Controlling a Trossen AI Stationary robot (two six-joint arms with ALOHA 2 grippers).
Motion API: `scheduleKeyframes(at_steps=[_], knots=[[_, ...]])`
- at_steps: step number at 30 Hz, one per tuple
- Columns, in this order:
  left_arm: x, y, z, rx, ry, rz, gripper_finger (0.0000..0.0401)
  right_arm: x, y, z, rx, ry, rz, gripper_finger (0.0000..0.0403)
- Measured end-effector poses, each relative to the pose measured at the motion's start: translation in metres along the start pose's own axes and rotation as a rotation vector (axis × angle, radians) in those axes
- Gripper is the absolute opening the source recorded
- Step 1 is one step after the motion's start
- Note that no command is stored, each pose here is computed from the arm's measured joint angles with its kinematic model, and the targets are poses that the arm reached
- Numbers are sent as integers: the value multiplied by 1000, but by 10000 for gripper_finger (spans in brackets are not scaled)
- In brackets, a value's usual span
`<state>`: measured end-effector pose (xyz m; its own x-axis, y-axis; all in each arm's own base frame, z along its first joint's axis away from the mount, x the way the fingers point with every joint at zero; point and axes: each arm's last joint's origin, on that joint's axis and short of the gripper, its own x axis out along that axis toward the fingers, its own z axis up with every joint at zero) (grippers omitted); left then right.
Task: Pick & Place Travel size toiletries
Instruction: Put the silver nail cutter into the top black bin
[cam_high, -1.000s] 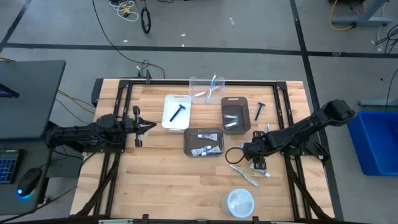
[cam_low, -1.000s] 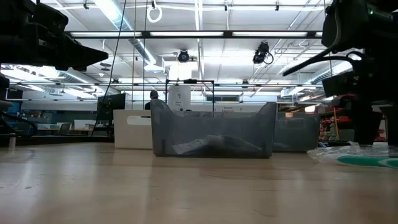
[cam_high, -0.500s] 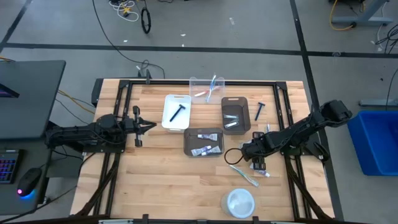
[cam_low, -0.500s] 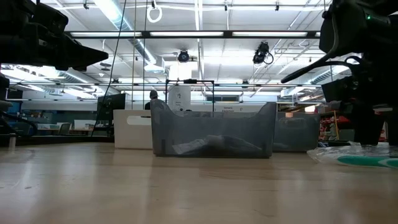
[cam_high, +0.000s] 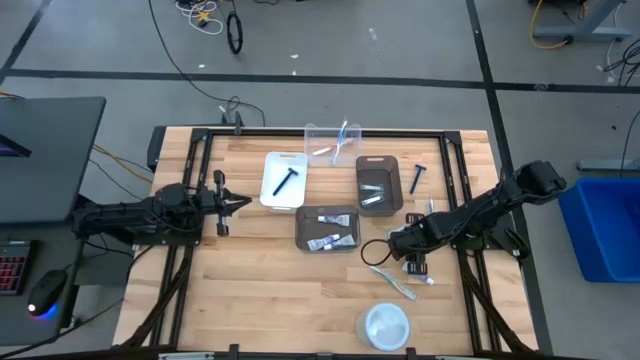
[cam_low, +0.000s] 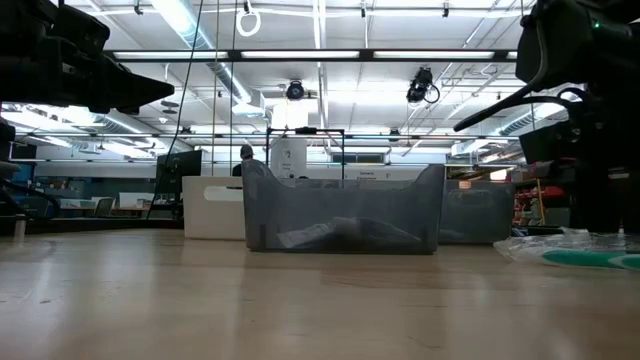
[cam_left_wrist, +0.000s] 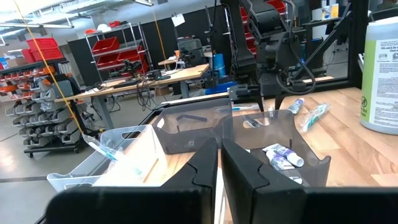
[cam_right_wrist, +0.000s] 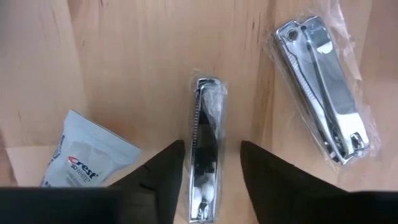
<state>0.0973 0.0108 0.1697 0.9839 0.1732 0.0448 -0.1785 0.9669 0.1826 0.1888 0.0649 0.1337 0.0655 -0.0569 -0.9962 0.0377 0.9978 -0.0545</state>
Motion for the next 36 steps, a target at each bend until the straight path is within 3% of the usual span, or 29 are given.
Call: scheduleKeyframes(at_steps=[7,22,36], knots=[[0,0,0,0,0,0,27,0,1,0,-1,4,16,121],[0,0,0,0,0,0,27,-1,0,-1,-3,2,8,61],[0,0,0,0,0,0,27,-11,-1,3,-15,-9,-19,55]])
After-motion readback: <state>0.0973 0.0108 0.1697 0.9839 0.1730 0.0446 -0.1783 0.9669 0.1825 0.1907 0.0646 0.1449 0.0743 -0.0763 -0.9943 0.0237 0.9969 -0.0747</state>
